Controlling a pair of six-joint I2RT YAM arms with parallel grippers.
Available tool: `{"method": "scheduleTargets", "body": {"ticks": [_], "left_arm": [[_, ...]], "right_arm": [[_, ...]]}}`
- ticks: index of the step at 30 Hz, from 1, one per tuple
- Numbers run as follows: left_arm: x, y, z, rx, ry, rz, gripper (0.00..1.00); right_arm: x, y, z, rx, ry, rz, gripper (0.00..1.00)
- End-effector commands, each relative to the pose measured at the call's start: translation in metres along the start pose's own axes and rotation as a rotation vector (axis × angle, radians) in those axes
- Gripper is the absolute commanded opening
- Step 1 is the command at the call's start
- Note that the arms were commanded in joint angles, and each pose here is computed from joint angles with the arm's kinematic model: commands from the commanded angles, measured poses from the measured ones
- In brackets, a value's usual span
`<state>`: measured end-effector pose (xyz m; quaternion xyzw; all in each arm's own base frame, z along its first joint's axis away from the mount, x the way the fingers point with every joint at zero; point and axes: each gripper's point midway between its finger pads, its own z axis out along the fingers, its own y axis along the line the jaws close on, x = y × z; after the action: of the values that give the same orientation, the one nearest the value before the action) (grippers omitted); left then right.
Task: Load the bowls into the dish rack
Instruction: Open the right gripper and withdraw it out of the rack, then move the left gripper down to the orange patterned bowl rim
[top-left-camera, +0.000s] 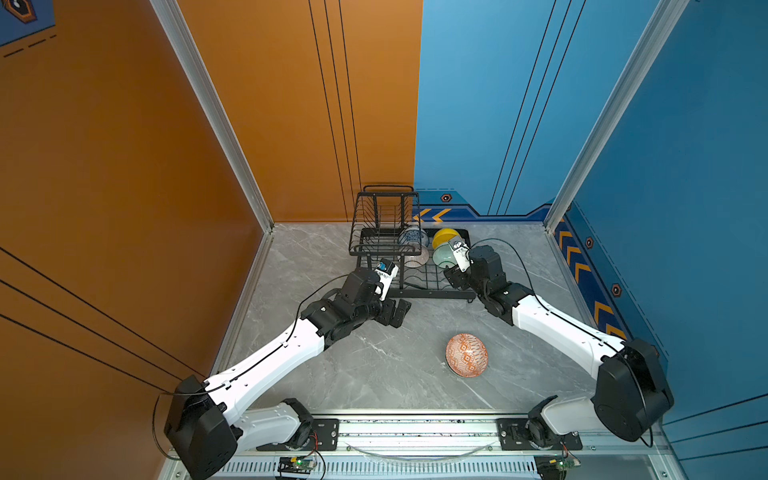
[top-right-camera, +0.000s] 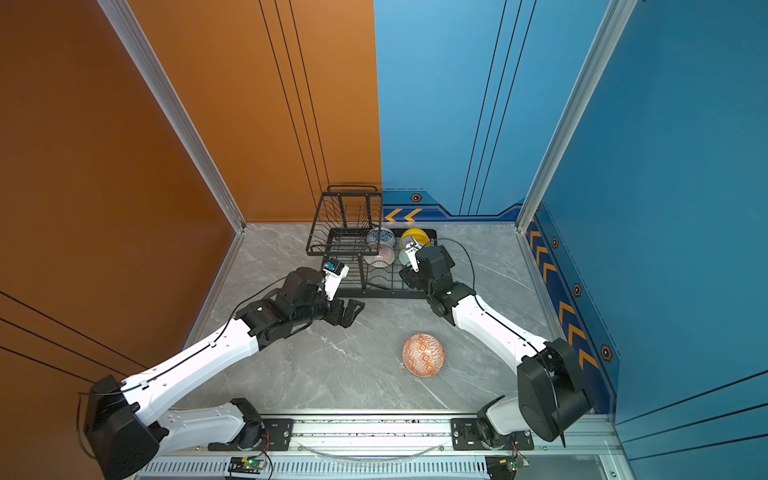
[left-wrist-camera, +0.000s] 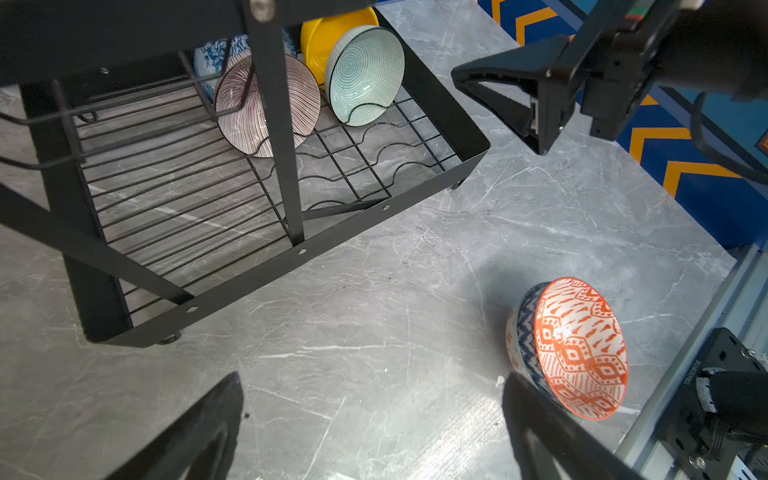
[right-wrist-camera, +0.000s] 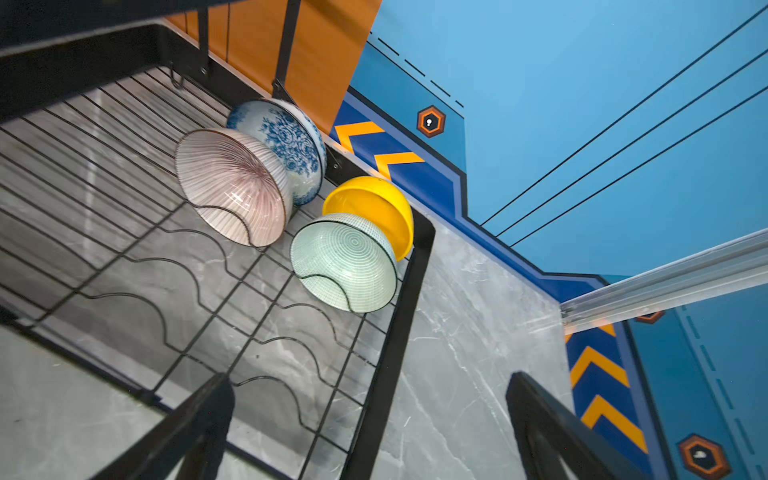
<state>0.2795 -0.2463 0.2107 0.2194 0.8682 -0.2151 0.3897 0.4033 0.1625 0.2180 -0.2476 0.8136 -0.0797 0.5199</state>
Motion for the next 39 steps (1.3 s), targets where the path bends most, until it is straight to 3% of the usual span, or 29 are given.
{"method": "scheduleTargets", "body": {"ticks": [1,11,24,29,34,39], "left_arm": [[0.007,-0.006,0.004,0.013,-0.003,-0.018,0.98],[0.024,-0.035,0.034,0.102,0.031,-0.035,0.98],[0.053,-0.096,0.086,0.242,0.171,0.004,1.00],[0.064,-0.108,0.094,0.256,0.218,0.019,0.88],[0.070,-0.124,0.102,0.273,0.255,0.051,0.70],[0.075,-0.136,0.107,0.279,0.278,0.078,0.61]], "right_arm": [[0.023,0.016,-0.011,-0.118,0.062,0.136,1.00],[0.039,0.016,-0.028,-0.252,0.076,0.303,1.00],[0.050,0.012,-0.021,-0.280,0.129,0.365,1.00],[0.057,0.014,-0.020,-0.282,0.147,0.372,1.00],[0.059,0.013,-0.023,-0.280,0.145,0.373,1.00],[0.062,0.010,-0.026,-0.274,0.143,0.378,1.00]]}}
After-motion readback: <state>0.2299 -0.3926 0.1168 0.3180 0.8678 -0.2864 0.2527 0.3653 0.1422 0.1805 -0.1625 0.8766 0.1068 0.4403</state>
